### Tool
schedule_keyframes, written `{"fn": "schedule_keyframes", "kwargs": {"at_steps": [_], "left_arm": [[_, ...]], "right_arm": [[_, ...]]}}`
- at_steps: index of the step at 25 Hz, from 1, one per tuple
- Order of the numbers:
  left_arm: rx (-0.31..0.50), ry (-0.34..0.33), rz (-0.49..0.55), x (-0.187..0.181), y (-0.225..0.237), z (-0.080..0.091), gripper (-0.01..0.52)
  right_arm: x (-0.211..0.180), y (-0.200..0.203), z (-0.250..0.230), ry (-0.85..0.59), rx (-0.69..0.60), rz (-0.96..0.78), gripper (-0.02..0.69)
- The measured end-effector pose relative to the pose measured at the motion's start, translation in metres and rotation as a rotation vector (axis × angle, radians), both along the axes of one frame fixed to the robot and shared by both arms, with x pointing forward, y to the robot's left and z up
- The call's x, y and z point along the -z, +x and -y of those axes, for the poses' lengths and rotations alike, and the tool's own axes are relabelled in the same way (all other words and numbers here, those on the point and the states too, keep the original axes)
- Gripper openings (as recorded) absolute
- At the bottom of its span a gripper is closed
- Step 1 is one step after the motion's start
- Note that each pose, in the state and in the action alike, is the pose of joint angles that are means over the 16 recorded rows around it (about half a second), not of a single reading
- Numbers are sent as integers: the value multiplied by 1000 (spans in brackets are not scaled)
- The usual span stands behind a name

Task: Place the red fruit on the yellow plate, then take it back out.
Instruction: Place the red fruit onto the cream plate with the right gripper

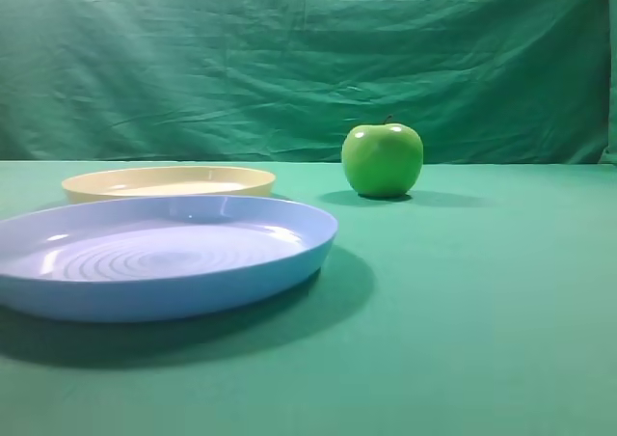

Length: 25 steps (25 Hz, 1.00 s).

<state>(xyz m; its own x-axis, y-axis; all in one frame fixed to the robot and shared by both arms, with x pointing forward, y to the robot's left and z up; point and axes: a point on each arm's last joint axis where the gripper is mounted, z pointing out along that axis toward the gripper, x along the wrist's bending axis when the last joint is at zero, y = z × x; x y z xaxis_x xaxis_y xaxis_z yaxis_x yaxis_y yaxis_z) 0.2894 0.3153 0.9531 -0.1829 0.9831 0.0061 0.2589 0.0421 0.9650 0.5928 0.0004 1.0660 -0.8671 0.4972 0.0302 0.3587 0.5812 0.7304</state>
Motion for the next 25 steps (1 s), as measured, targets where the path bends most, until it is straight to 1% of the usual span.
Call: {"fn": "schedule_keyframes", "kwargs": {"at_steps": [6, 10, 13, 18, 22, 25], "left_arm": [[0, -1, 0, 0, 0, 0, 0], [0, -1, 0, 0, 0, 0, 0], [0, -1, 0, 0, 0, 0, 0], [0, -1, 0, 0, 0, 0, 0], [0, -1, 0, 0, 0, 0, 0], [0, -1, 0, 0, 0, 0, 0]], "right_arm": [[51, 14, -44, -65, -61, 1, 207], [82, 20, -56, -101, -74, -6, 249], [98, 23, -60, -117, -73, -16, 312], [113, 25, -62, -130, -70, -25, 449], [110, 26, -60, -130, -68, -20, 560], [97, 25, -56, -128, -68, -17, 593]]}}
